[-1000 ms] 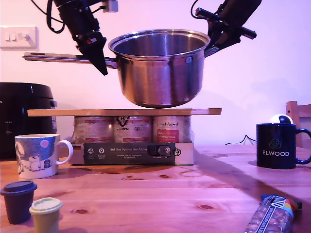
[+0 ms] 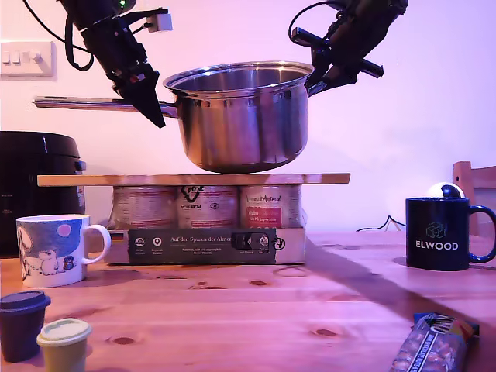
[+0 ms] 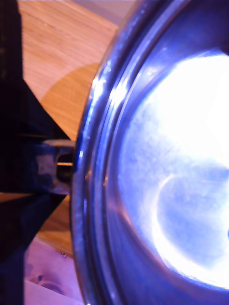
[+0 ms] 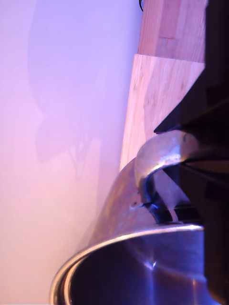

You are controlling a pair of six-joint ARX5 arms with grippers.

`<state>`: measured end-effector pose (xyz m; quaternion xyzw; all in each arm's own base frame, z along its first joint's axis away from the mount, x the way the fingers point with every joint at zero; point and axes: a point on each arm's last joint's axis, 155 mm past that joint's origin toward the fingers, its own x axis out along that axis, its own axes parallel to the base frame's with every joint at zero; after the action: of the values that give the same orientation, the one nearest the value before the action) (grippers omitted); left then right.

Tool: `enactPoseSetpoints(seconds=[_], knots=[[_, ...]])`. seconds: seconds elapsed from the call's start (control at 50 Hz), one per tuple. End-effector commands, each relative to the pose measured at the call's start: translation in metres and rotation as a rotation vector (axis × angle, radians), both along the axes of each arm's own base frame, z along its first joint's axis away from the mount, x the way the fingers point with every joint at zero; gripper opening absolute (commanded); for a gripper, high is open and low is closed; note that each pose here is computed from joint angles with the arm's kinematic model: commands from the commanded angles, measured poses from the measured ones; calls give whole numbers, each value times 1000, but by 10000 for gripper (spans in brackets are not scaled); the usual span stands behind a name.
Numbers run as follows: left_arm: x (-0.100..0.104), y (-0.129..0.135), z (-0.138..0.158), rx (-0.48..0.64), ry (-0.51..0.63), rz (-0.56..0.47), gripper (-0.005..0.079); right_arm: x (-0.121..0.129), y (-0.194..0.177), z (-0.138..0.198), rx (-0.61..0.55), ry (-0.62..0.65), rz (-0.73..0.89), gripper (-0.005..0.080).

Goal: Pick up the large pot with both hands and place it on the shelf behind you

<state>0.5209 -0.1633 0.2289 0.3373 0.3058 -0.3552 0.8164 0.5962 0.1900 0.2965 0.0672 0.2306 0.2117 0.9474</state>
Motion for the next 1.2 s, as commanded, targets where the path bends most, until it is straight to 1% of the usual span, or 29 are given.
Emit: enactPoseSetpoints(seconds=[0.0, 0.2, 0.36, 0.52, 0.6, 0.64, 0.86, 0.98, 1.18], knots=[[42, 30, 42, -120, -127, 193, -24, -5, 26, -90, -64, 181, 50, -13], [45, 32, 45, -115, -146, 201, -17, -5, 27, -90, -59, 180, 53, -13], [47, 32, 47, -116, -155, 202, 136, -7, 29, -91, -52, 190, 62, -13], [48, 32, 48, -117, -160, 202, 157, -7, 31, -90, -45, 185, 71, -13], [50, 32, 50, -119, -172, 202, 218, -7, 31, -90, -45, 186, 72, -13], [50, 32, 50, -119, -174, 203, 236, -7, 31, -90, -45, 185, 72, -13], [50, 32, 50, -115, -176, 201, 246, -8, 33, -90, -42, 186, 78, -13], [51, 35, 50, -105, -180, 209, 309, -8, 33, -90, -42, 187, 78, -13], [51, 36, 50, -100, -181, 214, 309, -8, 32, -90, -43, 189, 78, -13]])
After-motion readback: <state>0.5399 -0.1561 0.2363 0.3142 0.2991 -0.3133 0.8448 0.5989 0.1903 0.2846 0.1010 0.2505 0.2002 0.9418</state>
